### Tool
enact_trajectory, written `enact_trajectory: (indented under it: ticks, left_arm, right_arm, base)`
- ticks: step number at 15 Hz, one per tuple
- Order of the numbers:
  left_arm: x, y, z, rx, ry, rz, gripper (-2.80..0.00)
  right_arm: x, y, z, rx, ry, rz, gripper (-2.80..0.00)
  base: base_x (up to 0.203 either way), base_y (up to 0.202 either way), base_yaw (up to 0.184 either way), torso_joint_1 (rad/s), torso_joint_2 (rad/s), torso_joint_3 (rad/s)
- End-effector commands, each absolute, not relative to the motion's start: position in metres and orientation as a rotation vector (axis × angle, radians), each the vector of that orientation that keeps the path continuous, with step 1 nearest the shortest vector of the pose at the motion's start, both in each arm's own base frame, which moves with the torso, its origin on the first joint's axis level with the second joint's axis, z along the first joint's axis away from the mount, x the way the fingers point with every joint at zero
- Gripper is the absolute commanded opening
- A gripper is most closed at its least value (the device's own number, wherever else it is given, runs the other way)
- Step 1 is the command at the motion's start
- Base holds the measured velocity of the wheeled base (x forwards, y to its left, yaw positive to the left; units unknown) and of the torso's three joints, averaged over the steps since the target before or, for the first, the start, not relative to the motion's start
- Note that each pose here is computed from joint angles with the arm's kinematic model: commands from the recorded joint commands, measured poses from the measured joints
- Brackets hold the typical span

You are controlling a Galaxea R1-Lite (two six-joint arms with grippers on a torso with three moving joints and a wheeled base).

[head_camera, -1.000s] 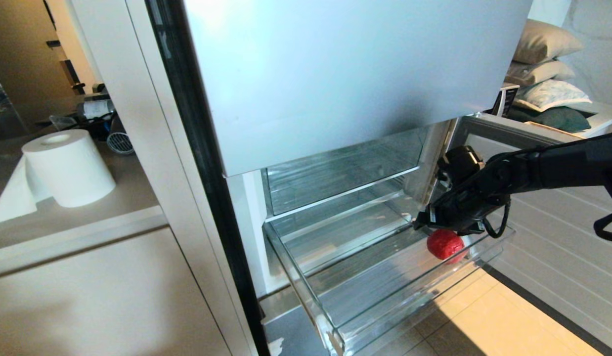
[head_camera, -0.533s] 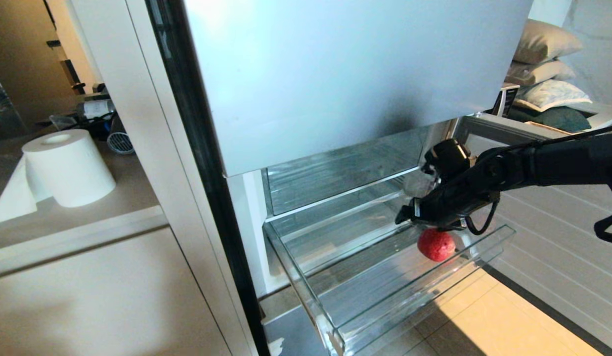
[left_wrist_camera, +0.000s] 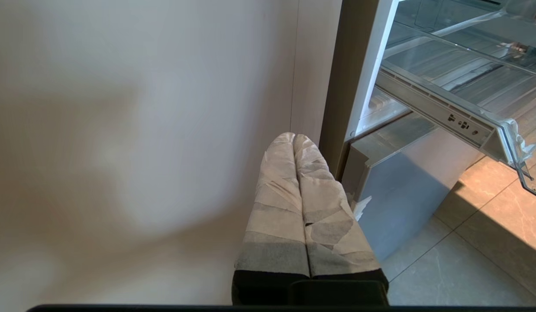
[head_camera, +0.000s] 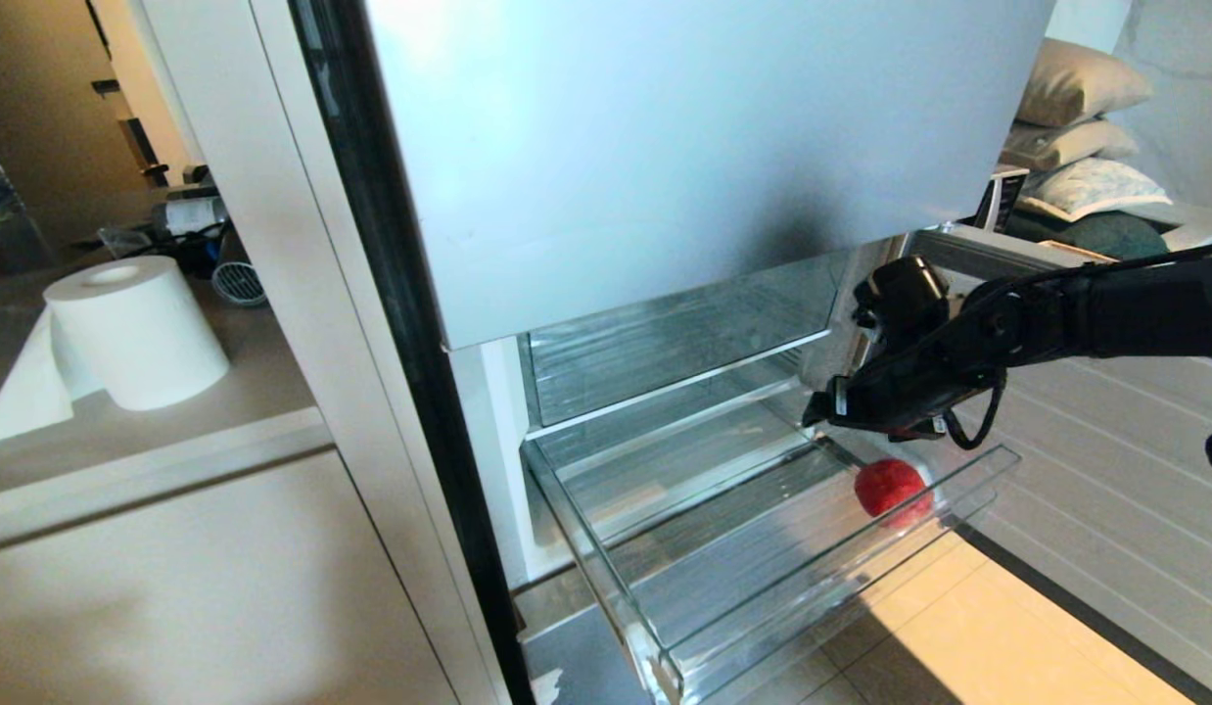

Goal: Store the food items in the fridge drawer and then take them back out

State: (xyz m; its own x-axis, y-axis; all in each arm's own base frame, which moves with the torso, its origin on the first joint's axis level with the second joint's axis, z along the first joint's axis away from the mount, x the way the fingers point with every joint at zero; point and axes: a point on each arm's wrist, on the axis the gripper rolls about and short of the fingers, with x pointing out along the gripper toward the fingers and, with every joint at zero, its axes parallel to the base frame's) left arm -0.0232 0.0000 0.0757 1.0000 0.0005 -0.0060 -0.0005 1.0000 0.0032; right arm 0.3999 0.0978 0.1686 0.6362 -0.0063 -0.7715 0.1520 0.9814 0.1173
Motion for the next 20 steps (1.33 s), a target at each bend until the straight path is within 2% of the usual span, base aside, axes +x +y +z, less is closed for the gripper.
enact_trajectory:
  ticks: [1,8,20]
  left_arm:
    - [-0.023,0.0,0.076,0.003,0.007,0.002,-2.8]
    - [-0.023,0.0,0.076,0.003,0.008,0.002,-2.8]
    - [-0.023,0.0,0.076,0.003,0.008,0.002,-2.8]
  right_arm:
    - [0.406,0.097,0.152,0.155,0.909,-0.132,0.0]
    - [0.415,0.081,0.131,0.097,0.956,-0.264,0.0]
    - [0.411,0.08,0.13,-0.002,1.035,-0.359,0.0]
  base:
    - [0.0,0.0,0.0,0.0,0.0,0.0]
    - [0.0,0.0,0.0,0.0,0.0,0.0]
    - [0.0,0.0,0.0,0.0,0.0,0.0]
